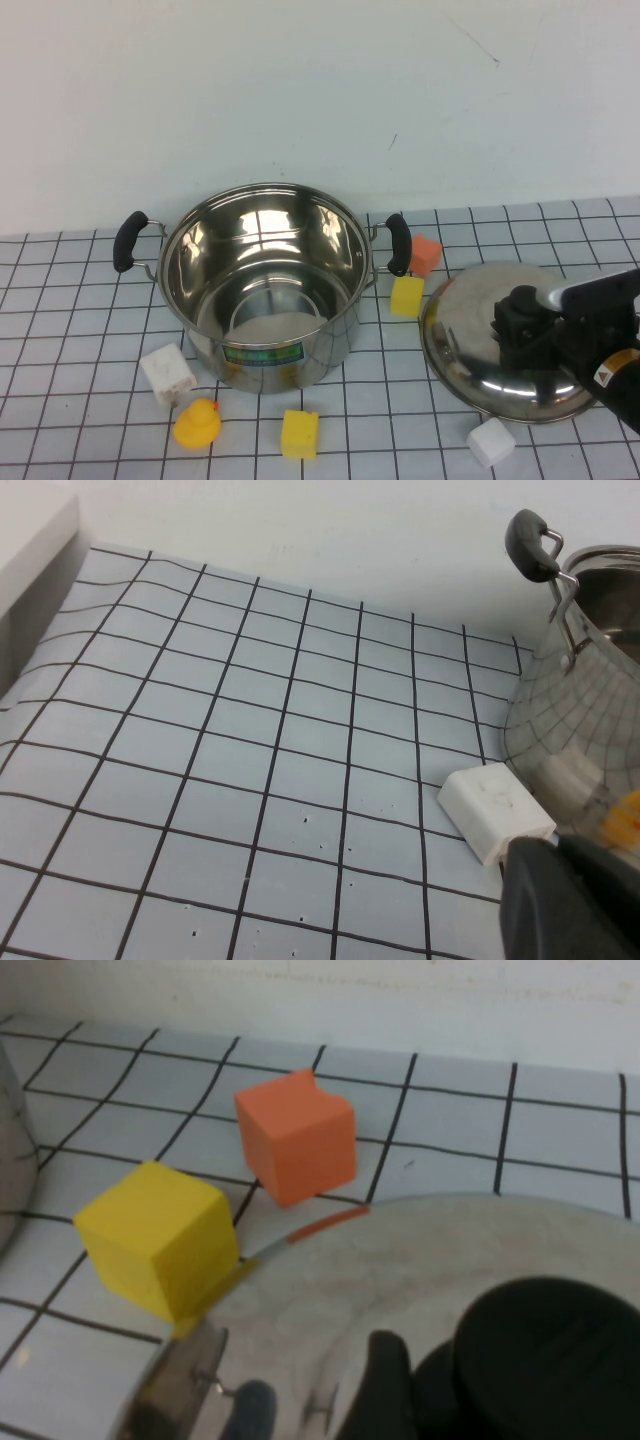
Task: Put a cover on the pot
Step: Pick up the pot lid
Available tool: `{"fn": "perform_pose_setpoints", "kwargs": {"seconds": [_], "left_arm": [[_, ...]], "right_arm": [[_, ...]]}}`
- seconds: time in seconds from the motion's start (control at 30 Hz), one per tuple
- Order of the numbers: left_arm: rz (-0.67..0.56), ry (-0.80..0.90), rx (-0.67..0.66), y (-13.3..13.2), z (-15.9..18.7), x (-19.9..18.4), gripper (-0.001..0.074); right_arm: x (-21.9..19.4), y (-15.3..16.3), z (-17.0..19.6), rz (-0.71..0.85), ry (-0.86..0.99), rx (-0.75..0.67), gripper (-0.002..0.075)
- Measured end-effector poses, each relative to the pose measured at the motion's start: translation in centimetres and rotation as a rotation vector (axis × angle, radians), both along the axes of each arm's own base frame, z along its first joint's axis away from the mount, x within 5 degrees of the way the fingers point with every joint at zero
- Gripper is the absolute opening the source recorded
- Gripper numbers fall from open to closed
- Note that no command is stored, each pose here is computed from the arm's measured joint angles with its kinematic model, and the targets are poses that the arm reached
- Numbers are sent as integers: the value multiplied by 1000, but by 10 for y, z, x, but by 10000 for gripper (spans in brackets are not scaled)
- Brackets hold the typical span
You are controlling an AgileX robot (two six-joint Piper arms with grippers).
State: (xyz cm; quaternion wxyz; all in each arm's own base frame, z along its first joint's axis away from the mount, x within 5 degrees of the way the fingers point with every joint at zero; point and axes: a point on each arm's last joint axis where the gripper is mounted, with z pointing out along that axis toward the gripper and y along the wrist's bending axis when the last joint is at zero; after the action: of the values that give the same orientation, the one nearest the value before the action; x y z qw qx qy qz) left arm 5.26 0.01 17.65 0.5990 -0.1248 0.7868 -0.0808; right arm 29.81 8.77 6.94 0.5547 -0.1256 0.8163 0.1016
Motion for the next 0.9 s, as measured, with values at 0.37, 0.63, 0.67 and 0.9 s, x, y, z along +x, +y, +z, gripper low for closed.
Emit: {"fn": "perform_pose_setpoints", "kwargs": {"seconds": [0.37, 0.63, 0.67, 0.9], "left_arm": [[0, 0, 0, 0, 0, 0, -3], [0, 0, 0, 0, 0, 0, -3], [0, 0, 0, 0, 0, 0, -3], [0, 0, 0, 0, 0, 0, -3]], "right_arm": [[6, 3, 3, 16, -35, -1, 349], [-15, -10, 81, -34, -243, -60, 348], [-19, -12, 93, -29, -289, -86, 348], [-53, -20, 166, -20, -312, -89, 348]]}}
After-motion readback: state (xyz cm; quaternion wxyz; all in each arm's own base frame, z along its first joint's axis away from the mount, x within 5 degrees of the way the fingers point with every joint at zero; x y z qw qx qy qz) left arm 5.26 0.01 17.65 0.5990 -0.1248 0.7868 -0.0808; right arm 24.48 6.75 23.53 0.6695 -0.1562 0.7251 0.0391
